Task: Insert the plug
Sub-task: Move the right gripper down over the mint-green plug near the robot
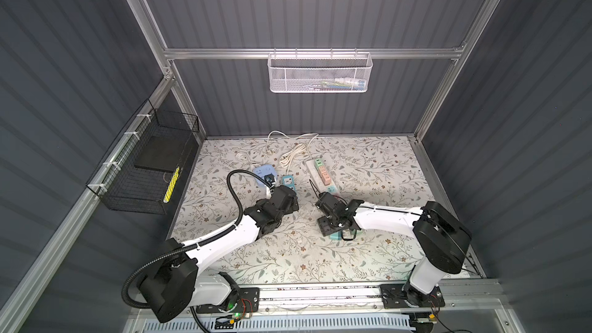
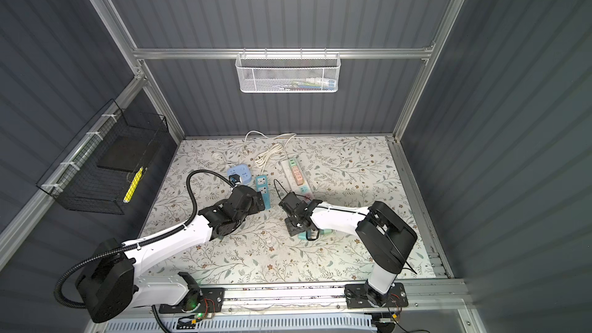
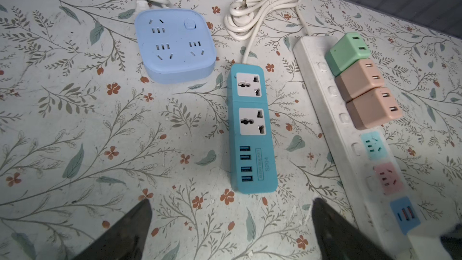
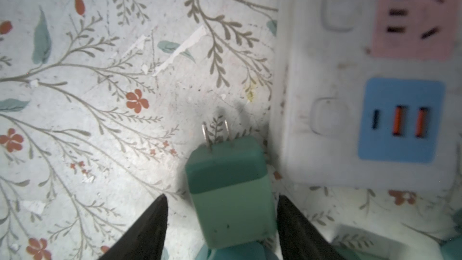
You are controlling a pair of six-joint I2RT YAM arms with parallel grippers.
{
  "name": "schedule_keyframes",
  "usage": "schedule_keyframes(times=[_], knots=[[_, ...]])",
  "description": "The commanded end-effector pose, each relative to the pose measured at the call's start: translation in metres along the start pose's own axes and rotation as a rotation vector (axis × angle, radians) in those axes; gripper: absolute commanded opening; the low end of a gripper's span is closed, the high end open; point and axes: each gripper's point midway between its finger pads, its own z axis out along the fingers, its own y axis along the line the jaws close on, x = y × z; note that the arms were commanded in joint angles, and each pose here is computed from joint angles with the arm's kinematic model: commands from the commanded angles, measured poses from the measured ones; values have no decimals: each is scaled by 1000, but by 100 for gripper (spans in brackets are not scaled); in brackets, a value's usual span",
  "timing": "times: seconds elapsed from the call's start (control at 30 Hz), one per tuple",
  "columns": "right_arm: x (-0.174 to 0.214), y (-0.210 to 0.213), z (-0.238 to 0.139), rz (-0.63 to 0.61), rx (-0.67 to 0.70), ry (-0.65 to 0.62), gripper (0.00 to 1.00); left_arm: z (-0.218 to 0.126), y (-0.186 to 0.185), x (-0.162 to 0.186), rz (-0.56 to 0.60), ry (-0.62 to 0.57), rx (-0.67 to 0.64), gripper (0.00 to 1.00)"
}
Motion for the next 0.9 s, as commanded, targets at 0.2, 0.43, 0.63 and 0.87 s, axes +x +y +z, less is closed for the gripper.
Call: schedule_keyframes(times=[0.2, 0.43, 0.63, 0.87], knots=[[-14, 58, -1, 30, -145, -6, 67, -11, 1, -18, 4, -28, -1, 100], [-23, 72, -14, 51, -219, -31, 67, -23, 8, -26, -3, -53, -9, 100], [-30, 52, -31, 49, -184, -85, 69, -28, 11, -33, 0, -58, -34, 100], [-37, 49, -28, 60, -199, -98, 70, -32, 15, -28, -33, -49, -27, 100]])
